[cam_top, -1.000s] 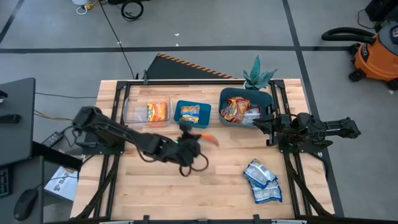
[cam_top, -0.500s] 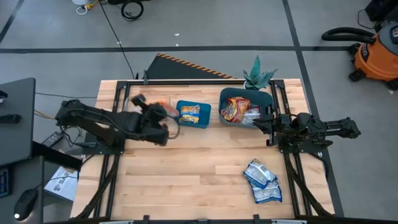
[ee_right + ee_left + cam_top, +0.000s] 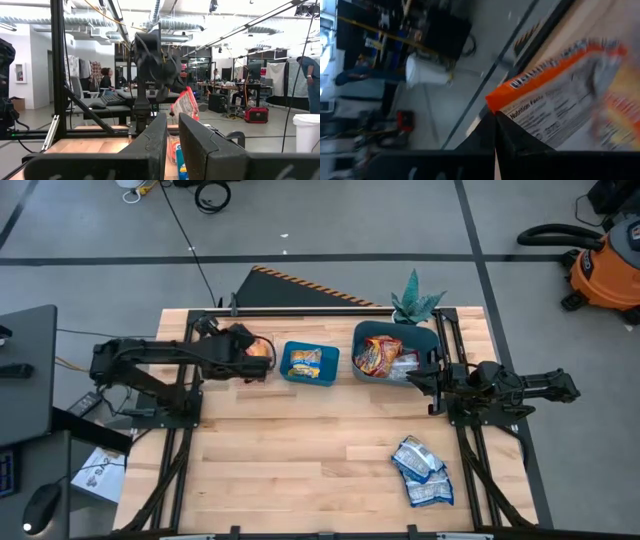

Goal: Sort Maruchan noodles
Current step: Put the orange noodle pack into the transparent bin

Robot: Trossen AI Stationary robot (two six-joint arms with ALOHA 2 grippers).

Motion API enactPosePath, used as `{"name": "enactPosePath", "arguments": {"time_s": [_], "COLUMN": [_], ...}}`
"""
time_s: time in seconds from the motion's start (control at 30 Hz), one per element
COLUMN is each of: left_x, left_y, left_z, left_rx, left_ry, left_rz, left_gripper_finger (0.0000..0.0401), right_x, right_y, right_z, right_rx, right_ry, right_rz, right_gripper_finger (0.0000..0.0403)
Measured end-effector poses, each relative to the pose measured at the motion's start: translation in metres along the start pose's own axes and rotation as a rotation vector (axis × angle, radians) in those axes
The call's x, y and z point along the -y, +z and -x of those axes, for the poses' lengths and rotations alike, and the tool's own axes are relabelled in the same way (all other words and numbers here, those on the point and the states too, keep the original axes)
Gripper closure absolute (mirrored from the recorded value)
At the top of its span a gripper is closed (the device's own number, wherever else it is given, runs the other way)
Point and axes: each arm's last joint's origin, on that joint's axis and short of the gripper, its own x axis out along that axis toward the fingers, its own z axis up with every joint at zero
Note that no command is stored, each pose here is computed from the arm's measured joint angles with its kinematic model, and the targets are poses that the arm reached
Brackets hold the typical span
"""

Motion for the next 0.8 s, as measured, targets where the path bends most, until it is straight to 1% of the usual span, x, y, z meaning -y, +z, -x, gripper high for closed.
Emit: {"name": "enactPosePath", "arguments": {"time_s": [0.1, 0.17, 0.3, 0.37, 0.43, 0.53, 0.6, 0.73, 0.8], "left_x": [0.008, 0.012, 0.017, 0.021, 0.028, 0.042, 0.05, 0.056, 0.059], "left_y": [-0.012, -0.02, -0.032, -0.036, -0.038, -0.039, -0.037, -0.031, -0.027], "left_z": [-0.021, -0.033, -0.048, -0.05, -0.052, -0.052, -0.051, -0.044, -0.04], "left_rx": [-0.082, -0.13, -0.194, -0.208, -0.232, -0.295, -0.307, -0.274, -0.273], "left_ry": [0.044, 0.069, 0.101, 0.084, 0.015, -0.181, -0.279, -0.368, -0.439], "left_rz": [-0.089, -0.127, -0.146, -0.14, -0.122, -0.094, -0.052, -0.004, 0.028], "left_gripper_finger": [0.0401, 0.0401, 0.04, 0.0398, 0.0396, 0.0395, 0.0389, 0.0358, 0.0341], "right_x": [0.0, 0.0, 0.0, 0.0, 0.0, 0.0, 0.0, 0.0, 0.0], "right_y": [0.0, 0.0, 0.0, 0.0, 0.0, 0.0, 0.0, 0.0, 0.0], "right_z": [0.0, 0.0, 0.0, 0.0, 0.0, 0.0, 0.0, 0.0, 0.0], "right_rx": [0.0, 0.0, 0.0, 0.0, 0.0, 0.0, 0.0, 0.0, 0.0], "right_ry": [0.0, 0.0, 0.0, 0.0, 0.0, 0.0, 0.0, 0.0, 0.0], "right_rz": [0.0, 0.0, 0.0, 0.0, 0.0, 0.0, 0.0, 0.0, 0.0], "right_gripper_finger": [0.0348, 0.0348, 0.0348, 0.0348, 0.0348, 0.0348, 0.0348, 0.0348, 0.0348]}}
